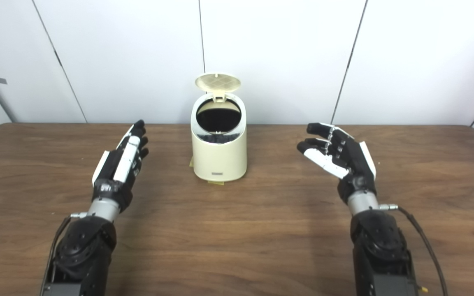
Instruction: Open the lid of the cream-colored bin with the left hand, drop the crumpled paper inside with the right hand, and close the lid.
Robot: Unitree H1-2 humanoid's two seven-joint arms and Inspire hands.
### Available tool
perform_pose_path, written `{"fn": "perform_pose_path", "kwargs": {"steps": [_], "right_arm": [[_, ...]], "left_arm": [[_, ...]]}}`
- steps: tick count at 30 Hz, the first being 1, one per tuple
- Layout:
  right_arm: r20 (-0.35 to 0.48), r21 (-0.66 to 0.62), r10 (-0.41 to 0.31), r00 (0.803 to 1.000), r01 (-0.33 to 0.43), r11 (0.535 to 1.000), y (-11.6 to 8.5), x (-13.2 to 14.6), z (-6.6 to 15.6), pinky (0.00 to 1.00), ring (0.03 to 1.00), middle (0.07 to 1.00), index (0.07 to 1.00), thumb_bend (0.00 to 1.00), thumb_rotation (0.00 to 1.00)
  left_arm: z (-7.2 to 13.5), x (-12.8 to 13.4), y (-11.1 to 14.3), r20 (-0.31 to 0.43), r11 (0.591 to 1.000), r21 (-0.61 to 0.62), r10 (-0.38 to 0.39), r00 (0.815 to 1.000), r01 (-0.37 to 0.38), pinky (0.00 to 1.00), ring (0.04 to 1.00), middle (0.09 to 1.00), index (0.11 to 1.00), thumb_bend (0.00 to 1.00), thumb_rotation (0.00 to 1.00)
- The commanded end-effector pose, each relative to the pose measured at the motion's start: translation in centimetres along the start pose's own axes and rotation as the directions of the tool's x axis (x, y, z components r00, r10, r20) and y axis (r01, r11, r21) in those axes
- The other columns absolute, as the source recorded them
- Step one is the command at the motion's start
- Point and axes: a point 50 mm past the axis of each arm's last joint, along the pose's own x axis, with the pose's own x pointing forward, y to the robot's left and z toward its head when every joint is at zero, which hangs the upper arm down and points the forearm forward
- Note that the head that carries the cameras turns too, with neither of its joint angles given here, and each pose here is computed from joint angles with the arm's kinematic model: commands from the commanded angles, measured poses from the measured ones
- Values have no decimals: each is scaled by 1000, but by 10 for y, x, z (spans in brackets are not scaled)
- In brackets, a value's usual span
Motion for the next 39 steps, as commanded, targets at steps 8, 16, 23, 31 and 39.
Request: {"fn": "perform_pose_path", "kwargs": {"steps": [8,16,23,31,39], "right_arm": [[45,81,5,999,-9,997,17,-27,-14,1000,997,977,945,603,999],[42,127,25,999,-30,991,30,-37,-31,1000,1000,975,953,619,1000],[37,111,28,999,-32,993,36,-39,-36,1000,987,963,958,658,1000],[34,97,23,999,-26,995,39,-37,-36,1000,981,958,961,675,1000],[23,76,13,1000,-14,997,43,-33,-37,971,974,952,956,682,1000]], "left_arm": [[71,56,4,116,995,81,-73,991,64,1000,1000,980,968,529,800],[114,88,-2,153,975,198,-131,979,99,1000,988,951,920,546,822],[143,108,-15,159,939,312,-200,967,143,1000,981,936,891,513,885],[158,120,-39,165,863,462,-310,936,204,1000,967,920,842,484,987],[171,118,-66,172,688,713,-356,918,133,988,969,903,817,534,1000]]}}
